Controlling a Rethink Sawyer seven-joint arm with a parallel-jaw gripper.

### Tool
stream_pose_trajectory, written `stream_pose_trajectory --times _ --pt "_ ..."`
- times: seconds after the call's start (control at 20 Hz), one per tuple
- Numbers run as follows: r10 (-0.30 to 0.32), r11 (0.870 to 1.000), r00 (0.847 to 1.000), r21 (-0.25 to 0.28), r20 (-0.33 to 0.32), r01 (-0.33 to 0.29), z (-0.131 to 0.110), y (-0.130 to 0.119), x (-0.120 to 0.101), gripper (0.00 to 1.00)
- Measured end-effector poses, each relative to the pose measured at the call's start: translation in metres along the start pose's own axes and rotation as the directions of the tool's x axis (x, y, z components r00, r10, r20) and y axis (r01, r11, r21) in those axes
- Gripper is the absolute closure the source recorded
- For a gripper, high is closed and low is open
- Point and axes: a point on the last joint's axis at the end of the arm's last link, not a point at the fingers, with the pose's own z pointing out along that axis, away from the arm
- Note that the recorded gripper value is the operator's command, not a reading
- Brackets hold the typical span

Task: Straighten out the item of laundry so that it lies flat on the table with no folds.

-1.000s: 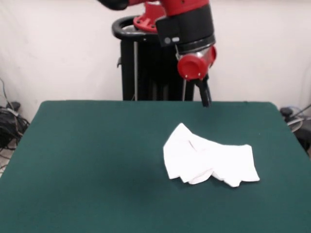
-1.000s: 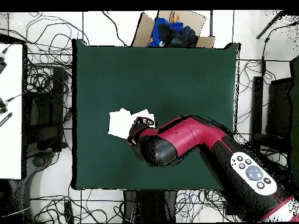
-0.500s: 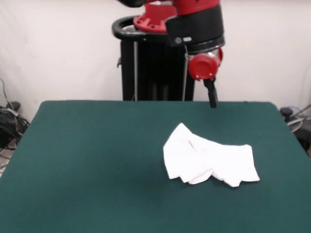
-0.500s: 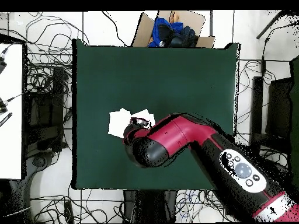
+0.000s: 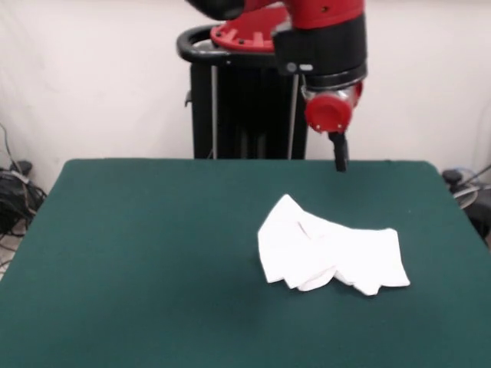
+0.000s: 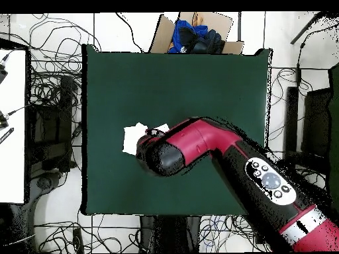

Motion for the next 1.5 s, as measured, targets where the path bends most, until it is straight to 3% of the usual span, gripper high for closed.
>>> stream_pose_trajectory --times 0.1,0.2,0.25,0.4,0.6,0.8,0.85,1.0,1.05,1.2,1.25,1.5 --pt "0.039 0.996 0.998 -0.076 -0.044 -0.043 -0.007 -0.006 0.006 1.0" --pt "0.063 0.982 0.993 -0.169 -0.104 -0.08 -0.019 -0.018 0.019 1.0" --pt "0.063 0.978 0.991 -0.189 -0.116 -0.084 -0.023 -0.021 0.023 1.0" --pt "0.054 0.969 0.989 -0.231 -0.138 -0.085 -0.035 -0.036 0.04 1.0" --pt "0.052 0.973 0.993 -0.218 -0.104 -0.074 -0.046 -0.055 0.055 1.0" --pt "0.101 0.987 0.995 -0.124 -0.011 -0.101 -0.06 -0.08 0.068 1.0" --pt "0.114 0.991 0.993 -0.077 0.018 -0.112 -0.064 -0.089 0.071 1.0" --pt "0.132 0.991 0.988 0.023 0.079 -0.134 -0.071 -0.105 0.075 1.0" --pt "0.139 0.984 0.982 0.096 0.129 -0.152 -0.078 -0.118 0.075 1.0" --pt "0.149 0.97 0.971 0.164 0.185 -0.18 -0.087 -0.13 0.074 1.0" --pt "0.162 0.956 0.961 0.204 0.224 -0.209 -0.093 -0.138 0.073 1.0" --pt "0.222 0.915 0.926 0.263 0.304 -0.306 -0.106 -0.154 0.077 1.0"
